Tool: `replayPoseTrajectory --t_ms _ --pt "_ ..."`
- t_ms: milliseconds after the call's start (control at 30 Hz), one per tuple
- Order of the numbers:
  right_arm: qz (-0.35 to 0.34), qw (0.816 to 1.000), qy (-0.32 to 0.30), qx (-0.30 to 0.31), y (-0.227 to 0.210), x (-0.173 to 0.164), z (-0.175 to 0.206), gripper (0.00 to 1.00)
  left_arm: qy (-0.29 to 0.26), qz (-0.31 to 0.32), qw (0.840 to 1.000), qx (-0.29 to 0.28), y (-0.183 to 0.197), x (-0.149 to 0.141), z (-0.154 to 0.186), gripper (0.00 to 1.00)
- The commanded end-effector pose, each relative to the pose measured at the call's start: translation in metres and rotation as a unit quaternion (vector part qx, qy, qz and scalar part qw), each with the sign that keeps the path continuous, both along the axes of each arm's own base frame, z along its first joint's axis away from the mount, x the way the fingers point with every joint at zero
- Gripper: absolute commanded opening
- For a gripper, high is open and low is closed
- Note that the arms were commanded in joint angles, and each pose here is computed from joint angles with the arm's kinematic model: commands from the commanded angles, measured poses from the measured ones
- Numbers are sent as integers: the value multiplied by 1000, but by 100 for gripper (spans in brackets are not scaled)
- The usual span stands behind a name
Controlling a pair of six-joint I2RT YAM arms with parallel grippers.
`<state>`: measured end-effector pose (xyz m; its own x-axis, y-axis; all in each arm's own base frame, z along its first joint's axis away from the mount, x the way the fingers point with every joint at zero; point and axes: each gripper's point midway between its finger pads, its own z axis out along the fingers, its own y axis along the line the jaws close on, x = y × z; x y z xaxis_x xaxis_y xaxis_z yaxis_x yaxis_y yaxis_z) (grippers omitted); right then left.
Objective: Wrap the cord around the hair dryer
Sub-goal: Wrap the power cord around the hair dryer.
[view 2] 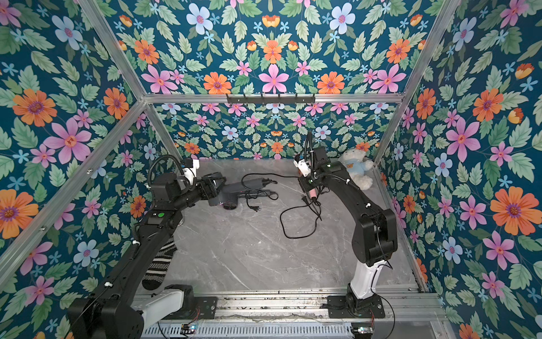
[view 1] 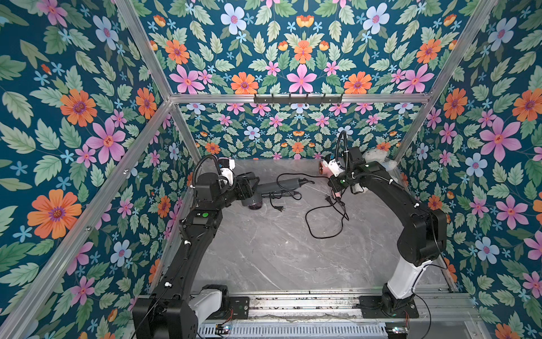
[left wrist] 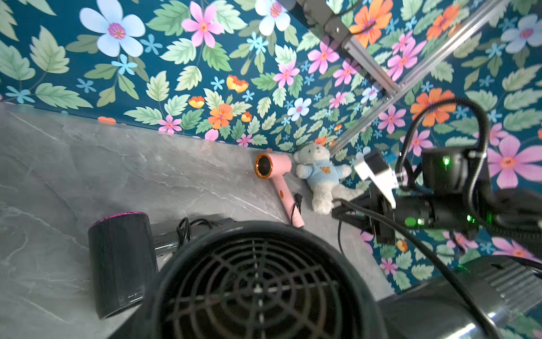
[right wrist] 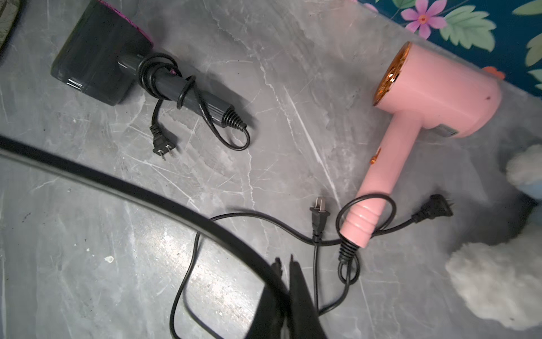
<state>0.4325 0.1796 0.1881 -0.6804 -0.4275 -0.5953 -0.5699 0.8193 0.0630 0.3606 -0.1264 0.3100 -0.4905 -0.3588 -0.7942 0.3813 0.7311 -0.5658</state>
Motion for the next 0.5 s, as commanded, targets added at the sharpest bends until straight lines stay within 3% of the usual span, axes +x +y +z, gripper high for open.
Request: replayPoseTrajectory --t_ms 0,167,267,367,467 --pt "8 1000 -7 24 11 -9 -1 0 -10 82 995 -48 21 18 18 0" --pt "45 999 22 -9 28 -58 -23 0 27 210 977 -42 61 33 -13 0" --pt "101 994 29 -34 44 -98 -22 0 47 293 955 -16 90 37 -37 0" --pt "146 987 16 -67 54 -126 -15 0 61 354 933 25 114 37 -58 0" --pt "166 982 -8 -86 57 -139 5 0 70 393 911 108 125 35 -75 0"
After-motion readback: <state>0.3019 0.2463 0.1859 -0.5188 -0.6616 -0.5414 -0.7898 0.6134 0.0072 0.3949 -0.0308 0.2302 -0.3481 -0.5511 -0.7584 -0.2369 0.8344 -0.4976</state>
